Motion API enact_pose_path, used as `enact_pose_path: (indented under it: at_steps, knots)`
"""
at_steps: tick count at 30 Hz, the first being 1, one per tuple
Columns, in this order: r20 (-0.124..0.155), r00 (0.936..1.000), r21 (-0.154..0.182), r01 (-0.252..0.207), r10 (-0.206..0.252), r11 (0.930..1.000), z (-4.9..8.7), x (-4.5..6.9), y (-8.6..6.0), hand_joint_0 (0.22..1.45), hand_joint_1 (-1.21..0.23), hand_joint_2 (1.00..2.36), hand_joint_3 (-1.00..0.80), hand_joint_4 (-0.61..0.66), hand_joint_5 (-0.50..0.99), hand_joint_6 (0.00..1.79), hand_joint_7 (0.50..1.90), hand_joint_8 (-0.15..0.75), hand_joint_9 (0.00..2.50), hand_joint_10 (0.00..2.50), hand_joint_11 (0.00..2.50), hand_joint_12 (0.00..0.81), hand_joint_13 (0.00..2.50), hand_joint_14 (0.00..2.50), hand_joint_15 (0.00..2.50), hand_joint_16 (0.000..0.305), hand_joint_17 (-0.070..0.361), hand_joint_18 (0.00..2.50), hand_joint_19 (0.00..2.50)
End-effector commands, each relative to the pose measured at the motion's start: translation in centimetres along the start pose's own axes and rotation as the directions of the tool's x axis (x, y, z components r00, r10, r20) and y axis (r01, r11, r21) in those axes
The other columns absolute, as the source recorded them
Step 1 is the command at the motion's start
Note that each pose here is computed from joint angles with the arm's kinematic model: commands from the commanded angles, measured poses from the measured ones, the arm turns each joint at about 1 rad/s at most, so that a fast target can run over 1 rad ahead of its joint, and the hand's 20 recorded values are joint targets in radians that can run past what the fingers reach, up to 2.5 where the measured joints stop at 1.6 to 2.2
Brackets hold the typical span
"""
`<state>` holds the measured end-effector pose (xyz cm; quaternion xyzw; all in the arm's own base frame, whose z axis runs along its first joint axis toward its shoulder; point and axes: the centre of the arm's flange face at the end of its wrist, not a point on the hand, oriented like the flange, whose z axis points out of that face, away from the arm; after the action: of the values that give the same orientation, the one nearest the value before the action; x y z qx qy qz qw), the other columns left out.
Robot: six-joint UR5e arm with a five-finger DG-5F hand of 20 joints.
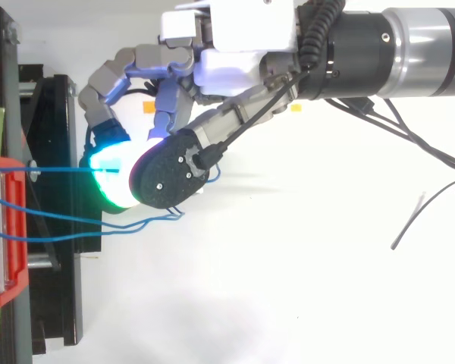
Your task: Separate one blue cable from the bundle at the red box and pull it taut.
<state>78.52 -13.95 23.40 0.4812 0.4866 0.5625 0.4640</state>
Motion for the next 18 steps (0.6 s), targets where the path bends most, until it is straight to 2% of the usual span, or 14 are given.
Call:
enact_pose_path:
  at_steps: [1,9,12,13,16,17,18]
  knots:
    - [0.001,1.0,-0.001,0.003,-0.003,1.0,-0.02,-0.07,0.0,0.77,-0.77,1.0,-0.46,-0.05,-0.19,0.91,1.2,0.327,1.25,0.02,1.42,0.338,1.15,0.23,1.7,0.034,0.077,1.16,1.5]
    - [0.001,1.0,-0.001,0.008,-0.008,1.0,-0.02,-0.07,0.0,0.77,-0.77,1.0,-0.46,-0.05,-0.19,0.91,1.2,0.321,1.25,0.02,1.43,0.343,1.07,0.83,1.58,0.035,0.079,1.21,1.66]
    - [0.001,1.0,-0.001,0.008,-0.008,1.0,-0.02,-0.07,0.0,0.77,-0.77,1.0,-0.46,-0.05,-0.19,0.91,1.19,0.321,1.23,0.02,1.4,0.345,1.06,0.9,1.57,0.035,0.079,1.22,1.67]
    - [0.001,1.0,0.001,0.007,-0.007,1.0,-0.06,-0.08,-0.07,0.77,-0.77,1.0,-0.46,-0.05,-0.19,0.91,1.2,0.32,1.23,0.01,1.41,0.341,1.08,0.74,1.6,0.035,0.079,1.22,1.63]
    - [0.0,1.0,-0.001,0.008,-0.008,1.0,-0.02,-0.06,0.0,0.77,-0.77,1.0,-0.46,-0.05,-0.19,0.91,1.2,0.328,1.17,0.02,1.32,0.342,1.17,0.0,1.66,0.037,0.082,1.16,1.51]
    - [0.001,1.0,-0.002,0.008,-0.008,1.0,0.0,-0.07,0.02,0.77,-0.77,1.0,-0.46,-0.05,-0.19,0.91,1.2,0.329,1.15,0.02,1.31,0.352,1.14,0.01,1.52,0.038,0.085,1.14,1.45]
    - [0.001,1.0,-0.001,0.008,-0.008,1.0,-0.02,-0.07,0.0,0.77,-0.77,1.0,-0.46,-0.05,-0.19,0.91,1.21,0.338,1.14,0.02,1.28,0.369,1.07,0.02,1.27,0.038,0.085,1.09,1.33]
